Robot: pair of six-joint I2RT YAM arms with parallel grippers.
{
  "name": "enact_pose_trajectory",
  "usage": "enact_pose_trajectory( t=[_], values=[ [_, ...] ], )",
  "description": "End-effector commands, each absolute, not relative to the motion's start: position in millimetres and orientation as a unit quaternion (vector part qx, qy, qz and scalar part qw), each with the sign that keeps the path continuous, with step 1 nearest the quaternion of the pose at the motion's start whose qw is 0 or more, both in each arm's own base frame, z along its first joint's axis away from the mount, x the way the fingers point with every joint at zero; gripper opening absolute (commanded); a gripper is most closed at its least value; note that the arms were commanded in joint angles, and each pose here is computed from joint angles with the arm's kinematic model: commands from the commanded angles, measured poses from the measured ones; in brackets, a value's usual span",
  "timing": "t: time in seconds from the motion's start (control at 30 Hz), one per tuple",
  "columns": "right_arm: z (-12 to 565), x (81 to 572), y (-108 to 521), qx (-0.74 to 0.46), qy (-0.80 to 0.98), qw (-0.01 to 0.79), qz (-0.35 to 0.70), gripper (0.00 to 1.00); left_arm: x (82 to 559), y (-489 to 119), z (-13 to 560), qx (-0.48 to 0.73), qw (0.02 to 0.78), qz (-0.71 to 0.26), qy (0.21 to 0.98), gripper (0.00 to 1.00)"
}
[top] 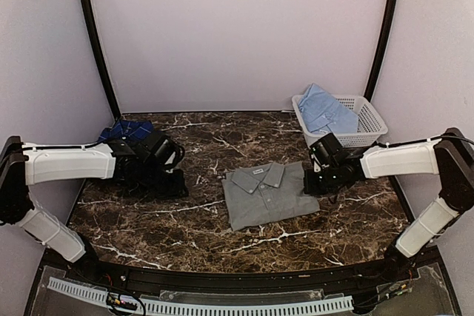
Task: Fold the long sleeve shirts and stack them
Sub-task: Move the square-folded shirt to the center of the board.
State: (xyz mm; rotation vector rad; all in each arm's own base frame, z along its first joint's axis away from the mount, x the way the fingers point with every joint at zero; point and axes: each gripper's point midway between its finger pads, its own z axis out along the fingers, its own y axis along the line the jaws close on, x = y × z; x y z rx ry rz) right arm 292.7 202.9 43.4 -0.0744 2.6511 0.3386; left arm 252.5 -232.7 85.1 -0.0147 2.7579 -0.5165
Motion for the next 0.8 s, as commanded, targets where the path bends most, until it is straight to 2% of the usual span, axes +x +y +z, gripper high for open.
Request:
enact_pose_trajectory(
  t=[0.0, 0.7, 0.77],
  values=[
    [42.8, 296.9, 164.6, -0.02, 0.97, 0.234, 0.069, 0.0, 261.4, -225.0, 89.5, -0.01, 0.173, -0.165, 0.971, 0.22],
    [43.5, 298.7, 82.9, 0.054, 0.969, 0.237, 0.04, 0.0, 265.0, -181.5, 80.4, -0.081, 0.178, -0.154, 0.969, 0.22],
    [46.5, 297.1, 77.8, 0.059, 0.968, 0.242, 0.042, 0.03, 263.7, -177.6, 79.3, -0.087, 0.179, -0.151, 0.968, 0.22]
  ],
)
